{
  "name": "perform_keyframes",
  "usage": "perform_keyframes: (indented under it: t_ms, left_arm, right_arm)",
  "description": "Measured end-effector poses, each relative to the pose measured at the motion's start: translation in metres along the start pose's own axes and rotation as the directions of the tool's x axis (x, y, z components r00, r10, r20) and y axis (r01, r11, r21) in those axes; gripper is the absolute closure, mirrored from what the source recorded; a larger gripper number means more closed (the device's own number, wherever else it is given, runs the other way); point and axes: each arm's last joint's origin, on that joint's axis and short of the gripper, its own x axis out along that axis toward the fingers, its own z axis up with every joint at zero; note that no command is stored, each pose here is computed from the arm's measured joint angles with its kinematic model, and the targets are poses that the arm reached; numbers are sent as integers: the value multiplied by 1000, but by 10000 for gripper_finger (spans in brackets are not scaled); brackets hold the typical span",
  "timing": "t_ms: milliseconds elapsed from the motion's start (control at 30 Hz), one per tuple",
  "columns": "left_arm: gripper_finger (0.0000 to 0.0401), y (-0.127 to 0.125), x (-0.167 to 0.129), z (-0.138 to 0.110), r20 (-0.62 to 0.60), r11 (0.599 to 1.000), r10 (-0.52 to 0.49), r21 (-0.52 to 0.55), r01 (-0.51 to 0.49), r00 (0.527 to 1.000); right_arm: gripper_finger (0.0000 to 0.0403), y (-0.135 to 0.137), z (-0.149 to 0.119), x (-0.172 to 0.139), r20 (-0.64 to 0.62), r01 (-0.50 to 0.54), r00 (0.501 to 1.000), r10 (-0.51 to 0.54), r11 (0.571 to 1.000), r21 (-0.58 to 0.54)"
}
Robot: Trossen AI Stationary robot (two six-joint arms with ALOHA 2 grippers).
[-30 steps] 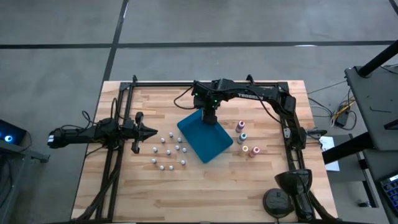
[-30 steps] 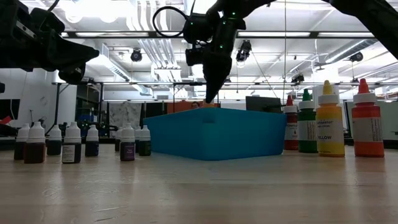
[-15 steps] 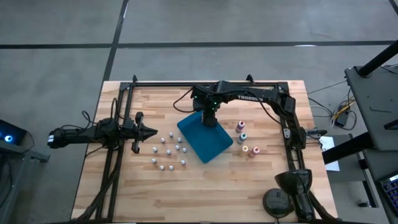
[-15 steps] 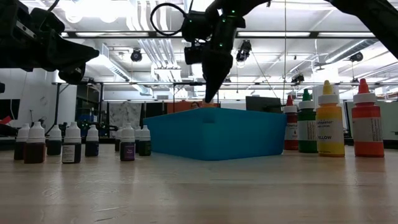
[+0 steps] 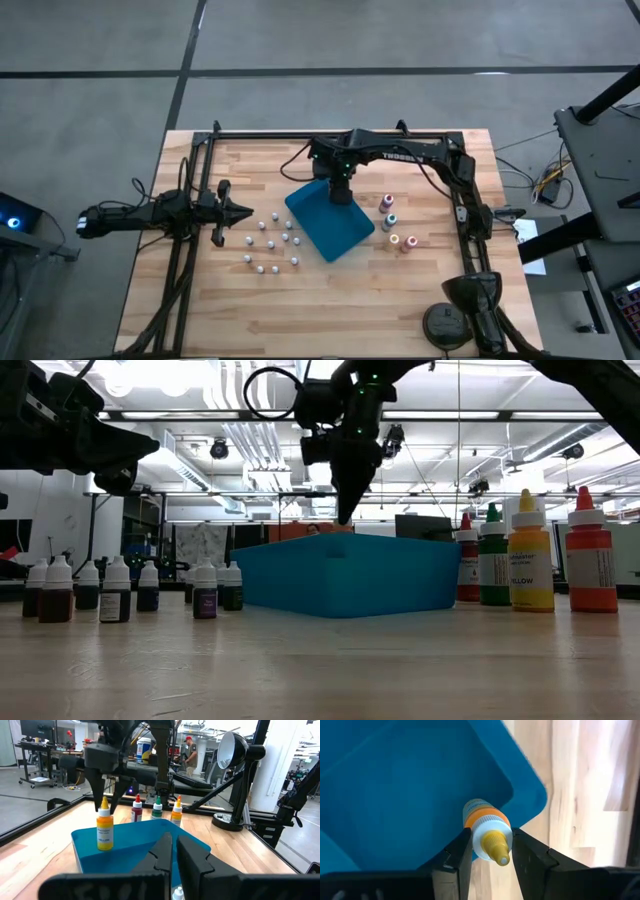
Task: Pick & Place food coloring
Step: Put the yellow food coloring bottle into the blue bin
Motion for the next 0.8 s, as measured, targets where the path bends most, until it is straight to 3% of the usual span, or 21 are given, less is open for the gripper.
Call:
perform_keyframes:
  t_ms: [467, 800]
  left_arm:
    - [401, 0, 0, 0, 0, 1000, 0, 0, 0, 1000]
    - [401, 0, 0, 0, 0, 1000, 0, 0, 0, 1000]
  right_arm:
    - [296, -2, 7, -15, 52, 13, 999, -12, 1000, -7]
    - [296, -2, 8, 6, -9, 2, 1000, -2, 1000, -1]
